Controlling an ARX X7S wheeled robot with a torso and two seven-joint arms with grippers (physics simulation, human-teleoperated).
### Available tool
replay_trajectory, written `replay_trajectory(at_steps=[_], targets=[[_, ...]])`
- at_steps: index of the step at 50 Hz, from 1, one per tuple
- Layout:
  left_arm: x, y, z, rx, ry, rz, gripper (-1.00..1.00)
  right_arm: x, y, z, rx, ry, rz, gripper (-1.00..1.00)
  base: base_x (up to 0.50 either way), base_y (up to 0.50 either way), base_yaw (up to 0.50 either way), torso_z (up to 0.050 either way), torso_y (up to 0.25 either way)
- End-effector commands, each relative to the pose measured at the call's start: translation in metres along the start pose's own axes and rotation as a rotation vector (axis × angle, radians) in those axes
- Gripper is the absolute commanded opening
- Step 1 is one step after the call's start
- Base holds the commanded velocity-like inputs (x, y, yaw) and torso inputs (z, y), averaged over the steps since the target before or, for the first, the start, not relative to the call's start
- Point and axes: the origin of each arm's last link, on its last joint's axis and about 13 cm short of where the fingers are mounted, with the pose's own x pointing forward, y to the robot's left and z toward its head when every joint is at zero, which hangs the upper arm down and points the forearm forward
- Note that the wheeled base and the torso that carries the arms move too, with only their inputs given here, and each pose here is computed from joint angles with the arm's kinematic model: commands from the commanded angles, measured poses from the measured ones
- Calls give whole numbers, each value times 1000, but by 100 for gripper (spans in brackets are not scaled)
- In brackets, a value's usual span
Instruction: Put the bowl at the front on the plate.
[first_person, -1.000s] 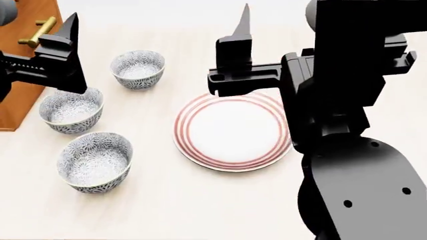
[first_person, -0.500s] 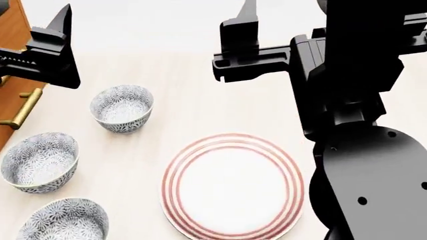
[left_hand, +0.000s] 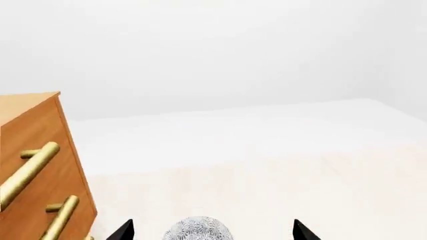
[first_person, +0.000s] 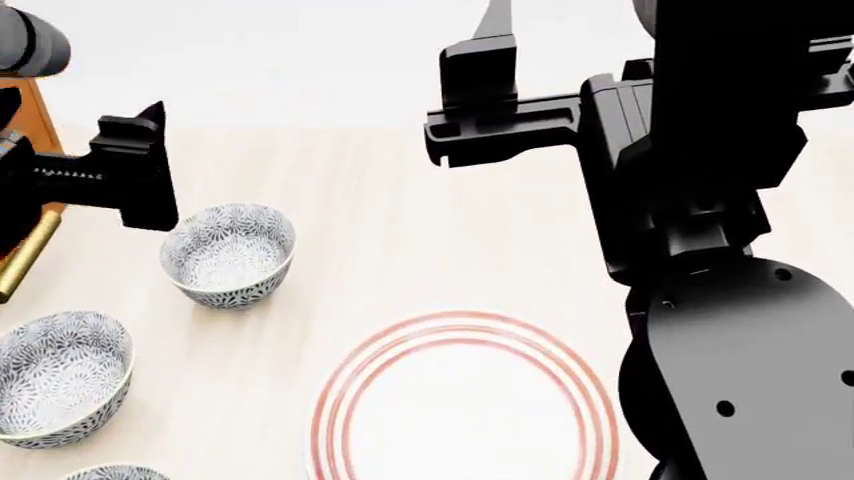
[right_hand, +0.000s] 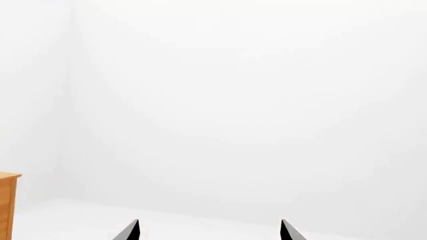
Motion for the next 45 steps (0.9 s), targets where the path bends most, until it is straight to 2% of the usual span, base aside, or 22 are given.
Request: replay_trajectory(at_steps=[1,8,14,18,32,40,45], targets=[[-14,6,-12,-143,330,-91,100,3,-3,-9,-10,1,-5,100,0,0,0,0,0],[-16,6,-13,-164,375,-89,100,8,-5,-10,-23,6,-7,100,0,0,0,0,0],[-21,3,-23,-221,476,-110,100,9,-5,-14,-34,15,-1,100,0,0,0,0,0],[-23,2,-28,-201,501,-106,100,10,-6,-12,-38,8,-2,100,0,0,0,0,0],[-35,-9,-50,-213,602,-111,100,11,-9,-16,-46,7,-3,100,0,0,0,0,0],[-43,-16,-71,-222,681,-124,100,13,-10,-15,-41,2,-11,100,0,0,0,0,0],[-45,-14,-83,-239,717,-104,100,14,-10,-15,-43,3,-7,100,0,0,0,0,0]])
